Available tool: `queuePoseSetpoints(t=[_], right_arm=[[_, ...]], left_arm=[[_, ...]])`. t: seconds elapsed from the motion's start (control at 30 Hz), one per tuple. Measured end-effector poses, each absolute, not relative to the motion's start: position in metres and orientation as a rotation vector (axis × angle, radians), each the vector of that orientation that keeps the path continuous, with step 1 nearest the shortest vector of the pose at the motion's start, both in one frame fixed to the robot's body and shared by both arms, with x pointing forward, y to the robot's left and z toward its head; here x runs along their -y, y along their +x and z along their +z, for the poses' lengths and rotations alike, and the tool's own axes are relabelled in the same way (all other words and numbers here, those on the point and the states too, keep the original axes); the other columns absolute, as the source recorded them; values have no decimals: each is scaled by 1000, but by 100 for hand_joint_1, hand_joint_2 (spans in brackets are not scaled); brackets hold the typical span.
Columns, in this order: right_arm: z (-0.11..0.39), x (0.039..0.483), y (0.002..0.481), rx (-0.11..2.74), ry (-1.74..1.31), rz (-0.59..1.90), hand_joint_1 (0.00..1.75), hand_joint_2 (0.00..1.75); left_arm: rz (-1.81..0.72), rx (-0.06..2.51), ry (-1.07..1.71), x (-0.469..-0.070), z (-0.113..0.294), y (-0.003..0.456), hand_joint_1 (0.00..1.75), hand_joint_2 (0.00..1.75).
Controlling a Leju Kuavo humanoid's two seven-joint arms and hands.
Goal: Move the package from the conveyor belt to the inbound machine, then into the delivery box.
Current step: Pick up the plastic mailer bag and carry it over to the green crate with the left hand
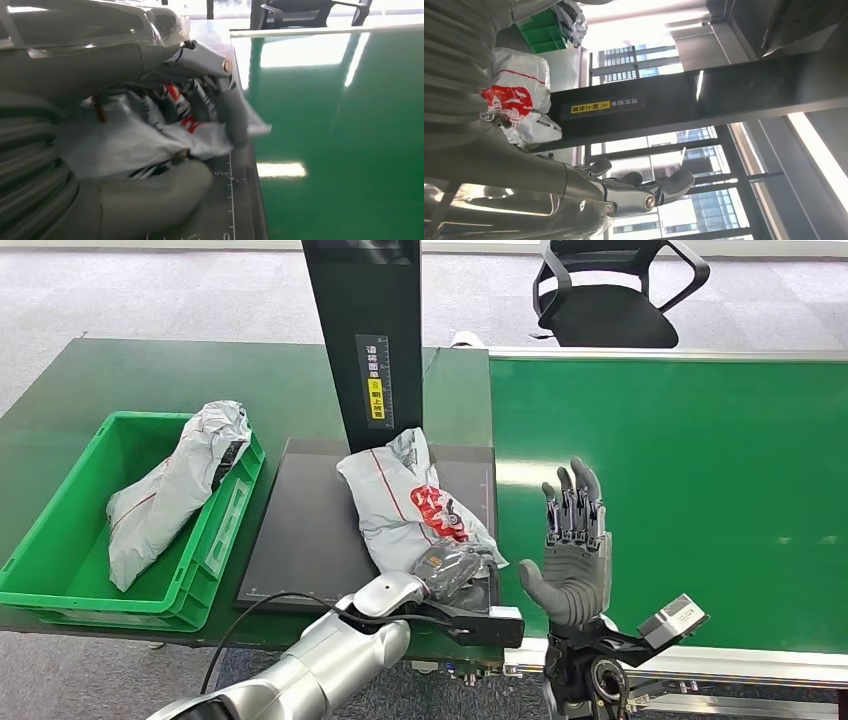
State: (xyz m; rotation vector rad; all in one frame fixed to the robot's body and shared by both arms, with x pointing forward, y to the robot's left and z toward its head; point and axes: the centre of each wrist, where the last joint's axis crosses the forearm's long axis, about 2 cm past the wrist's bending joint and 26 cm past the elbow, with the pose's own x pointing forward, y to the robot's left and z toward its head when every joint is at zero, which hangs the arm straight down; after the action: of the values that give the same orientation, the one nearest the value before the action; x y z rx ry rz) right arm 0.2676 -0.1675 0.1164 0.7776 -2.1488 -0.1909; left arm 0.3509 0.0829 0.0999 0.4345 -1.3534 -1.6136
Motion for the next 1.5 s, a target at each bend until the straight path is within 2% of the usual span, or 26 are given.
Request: queuePoseSetpoints(t=[0.2,0.4,0.93,0.97,1.07,1.1,1.5], right_arm=[[117,169,266,2153,773,-196,0,175],[118,169,261,2161,779,-191,0,175],[119,168,257,2165,766,-195,0,175],[118,168,257,2163,762,-197,0,175],[117,167,255,2158,746,-203,0,175],[117,167,254,2156,741,-206,0,175],[113,167,251,2144,726,-213,0,175]], left_arm=[[-1624,1344,437,-84,101,353,152,175],[-1618,1333,440,-86,101,356,174,175],[-1422,1594,529,-91,104,358,175,175],[-1387,1638,531,-91,105,359,168,175],[-1270,1768,526,-93,111,362,37,175],[-1237,1797,519,-93,113,364,0,175],[-1082,1871,505,-96,130,374,0,175]])
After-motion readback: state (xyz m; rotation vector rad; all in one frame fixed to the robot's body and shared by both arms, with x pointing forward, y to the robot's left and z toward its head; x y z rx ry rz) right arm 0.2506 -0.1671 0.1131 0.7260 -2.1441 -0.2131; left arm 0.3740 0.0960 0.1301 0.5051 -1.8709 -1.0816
